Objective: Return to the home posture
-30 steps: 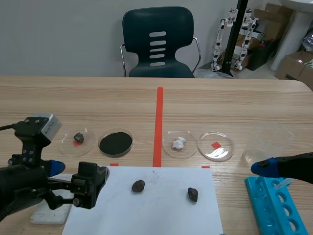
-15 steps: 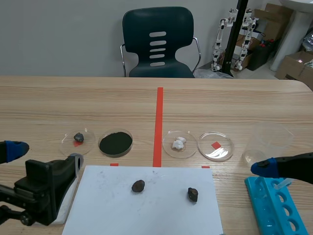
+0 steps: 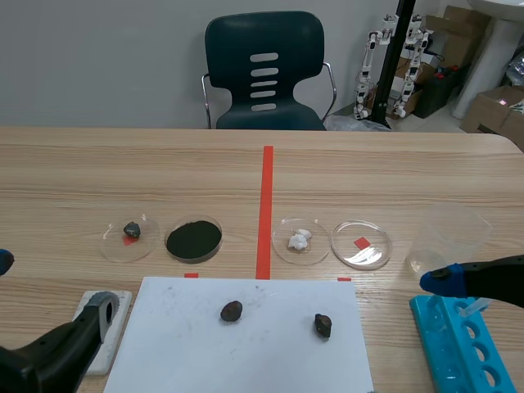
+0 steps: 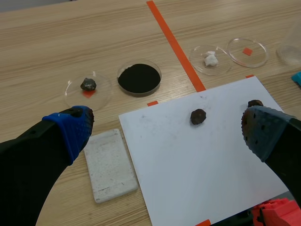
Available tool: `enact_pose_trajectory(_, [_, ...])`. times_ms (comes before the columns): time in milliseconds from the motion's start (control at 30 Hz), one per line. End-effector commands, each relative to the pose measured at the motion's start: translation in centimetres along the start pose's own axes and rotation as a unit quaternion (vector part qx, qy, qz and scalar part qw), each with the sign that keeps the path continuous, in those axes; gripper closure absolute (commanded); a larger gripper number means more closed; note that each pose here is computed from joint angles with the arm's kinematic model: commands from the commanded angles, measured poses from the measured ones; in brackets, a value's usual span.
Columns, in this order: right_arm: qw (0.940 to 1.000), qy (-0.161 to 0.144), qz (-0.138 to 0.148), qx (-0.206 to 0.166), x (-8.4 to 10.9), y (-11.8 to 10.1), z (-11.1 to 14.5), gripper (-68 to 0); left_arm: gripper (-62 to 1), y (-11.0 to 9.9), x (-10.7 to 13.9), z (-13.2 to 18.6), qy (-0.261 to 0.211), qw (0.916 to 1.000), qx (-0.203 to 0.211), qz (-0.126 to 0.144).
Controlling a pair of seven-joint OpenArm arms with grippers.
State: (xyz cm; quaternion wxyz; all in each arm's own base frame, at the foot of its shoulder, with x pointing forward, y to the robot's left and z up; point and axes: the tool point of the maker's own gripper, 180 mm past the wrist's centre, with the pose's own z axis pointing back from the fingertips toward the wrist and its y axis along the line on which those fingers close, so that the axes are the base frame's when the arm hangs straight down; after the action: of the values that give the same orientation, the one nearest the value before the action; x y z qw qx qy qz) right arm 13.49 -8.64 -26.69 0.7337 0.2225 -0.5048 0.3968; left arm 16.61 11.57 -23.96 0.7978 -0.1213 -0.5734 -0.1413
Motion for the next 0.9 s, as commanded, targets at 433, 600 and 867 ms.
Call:
enact_pose_trajectory(433, [1.0000,-0.009,0.001,0.003,0.5,-0.1,0.0,-67.9,-62.3,-1.7,0.0,0.3,-0.001,0.9991,-0.040,-0.009])
enact_pose_trajectory(600, [1.0000,-0.009,0.001,0.003,0.5,-0.1,0.0,-67.9,-62.3,-1.7,0.0,0.2,-0.002,0.9992,-0.040,-0.009])
enact_pose_trajectory(867, [1.0000,-0.009,0.001,0.003,0.5,-0.1,0.0,-67.9,-62.3,-1.7,0.0,0.2,-0.002,0.9992,-0.040,-0.009])
